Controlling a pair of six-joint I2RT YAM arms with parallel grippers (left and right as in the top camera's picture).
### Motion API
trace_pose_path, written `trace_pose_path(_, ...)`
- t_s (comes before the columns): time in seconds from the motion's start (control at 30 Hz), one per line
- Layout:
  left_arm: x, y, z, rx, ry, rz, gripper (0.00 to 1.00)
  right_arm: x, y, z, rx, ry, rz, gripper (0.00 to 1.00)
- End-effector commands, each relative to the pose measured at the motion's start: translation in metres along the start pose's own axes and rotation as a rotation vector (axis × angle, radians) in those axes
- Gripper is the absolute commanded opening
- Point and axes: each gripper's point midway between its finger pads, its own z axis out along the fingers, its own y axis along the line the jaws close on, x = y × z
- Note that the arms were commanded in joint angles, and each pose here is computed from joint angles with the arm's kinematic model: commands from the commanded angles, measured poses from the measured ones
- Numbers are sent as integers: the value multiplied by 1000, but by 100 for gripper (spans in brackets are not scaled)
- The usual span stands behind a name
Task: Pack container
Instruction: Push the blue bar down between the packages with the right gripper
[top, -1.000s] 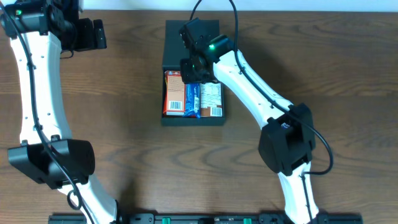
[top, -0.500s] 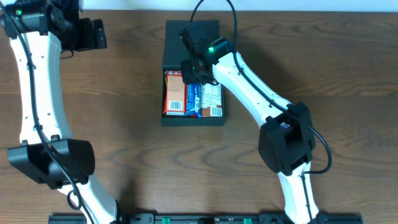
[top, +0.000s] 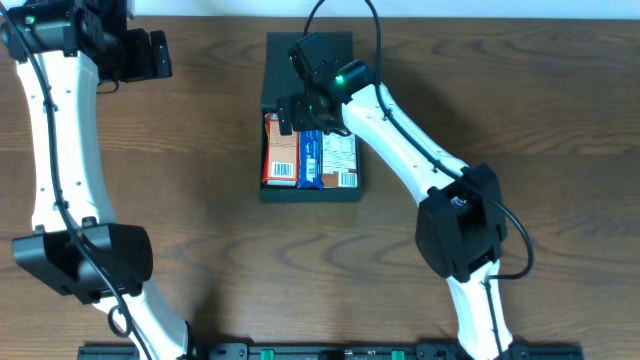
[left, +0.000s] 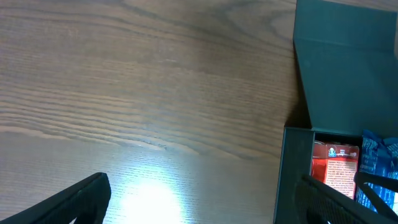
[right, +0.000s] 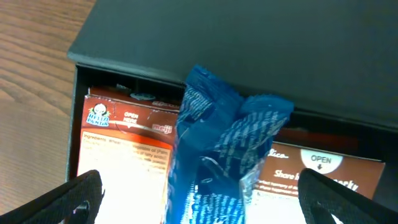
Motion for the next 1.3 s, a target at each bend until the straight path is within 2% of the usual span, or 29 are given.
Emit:
trace_pose_path(0.0,0,2,4,-1,8,7,95,-18,-10,-13,3,-47,5,99)
trace_pose_path(0.13,0,2,4,-1,7,7,95,-47,-16,-53,-20,-146,-31,99)
trace_pose_path(0.17,0,2,4,-1,7,7,95,-53,-21,-64,-21,-170,-33,43)
trace_pose_path(0.23,0,2,4,-1,7,7,95,-54,-23,-68,-53,-165,-21,1)
trace_pose_path(0.4,0,2,4,-1,8,6,95,-42,-3,-48,-254,-67,-87,1)
trace_pose_path(0.57,1,2,4,-1,10,6,95,-30,7,-24,-355,11,-102,1)
trace_pose_path(0.83,2,2,4,-1,13,6,95,-12,2,16,-361,105,-76,1)
trace_pose_path(1.27,1,2,4,-1,11,6,95,-9,-10,31,-312,112,-84,1)
